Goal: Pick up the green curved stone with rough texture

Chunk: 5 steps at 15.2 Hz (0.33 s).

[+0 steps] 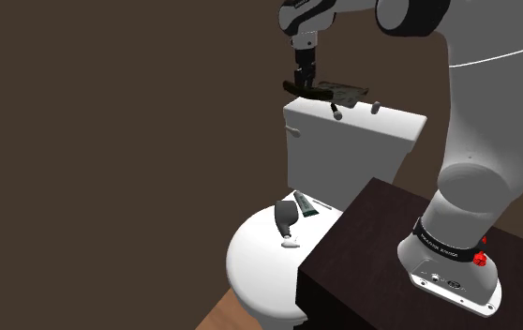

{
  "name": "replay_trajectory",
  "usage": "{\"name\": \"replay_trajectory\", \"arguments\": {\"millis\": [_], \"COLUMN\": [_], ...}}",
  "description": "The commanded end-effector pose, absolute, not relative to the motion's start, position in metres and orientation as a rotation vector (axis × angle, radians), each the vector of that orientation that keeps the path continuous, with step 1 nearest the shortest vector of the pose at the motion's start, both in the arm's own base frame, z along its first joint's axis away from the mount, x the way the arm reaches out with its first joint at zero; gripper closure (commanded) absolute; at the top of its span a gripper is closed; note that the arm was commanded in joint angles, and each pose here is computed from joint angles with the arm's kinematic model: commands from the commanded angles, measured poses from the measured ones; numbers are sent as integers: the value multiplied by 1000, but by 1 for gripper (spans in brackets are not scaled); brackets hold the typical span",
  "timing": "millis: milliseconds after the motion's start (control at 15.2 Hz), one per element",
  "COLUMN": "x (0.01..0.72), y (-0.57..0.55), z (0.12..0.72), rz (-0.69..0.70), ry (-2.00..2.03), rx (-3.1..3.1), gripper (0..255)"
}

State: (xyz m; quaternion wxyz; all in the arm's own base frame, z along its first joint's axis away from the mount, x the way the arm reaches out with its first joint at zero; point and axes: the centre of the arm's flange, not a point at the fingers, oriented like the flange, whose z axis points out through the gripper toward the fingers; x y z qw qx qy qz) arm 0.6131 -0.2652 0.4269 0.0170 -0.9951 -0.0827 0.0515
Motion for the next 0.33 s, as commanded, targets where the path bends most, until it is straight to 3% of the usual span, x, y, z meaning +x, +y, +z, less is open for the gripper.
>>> {"name": "replay_trajectory", "arguments": {"millis": [0,264], "x": [612,612], "y": [-265,-265], "z": [438,449], "rz": [160,160], "ry": [-257,-257], "rx": [-3093,-3093], "gripper": [255,255]}}
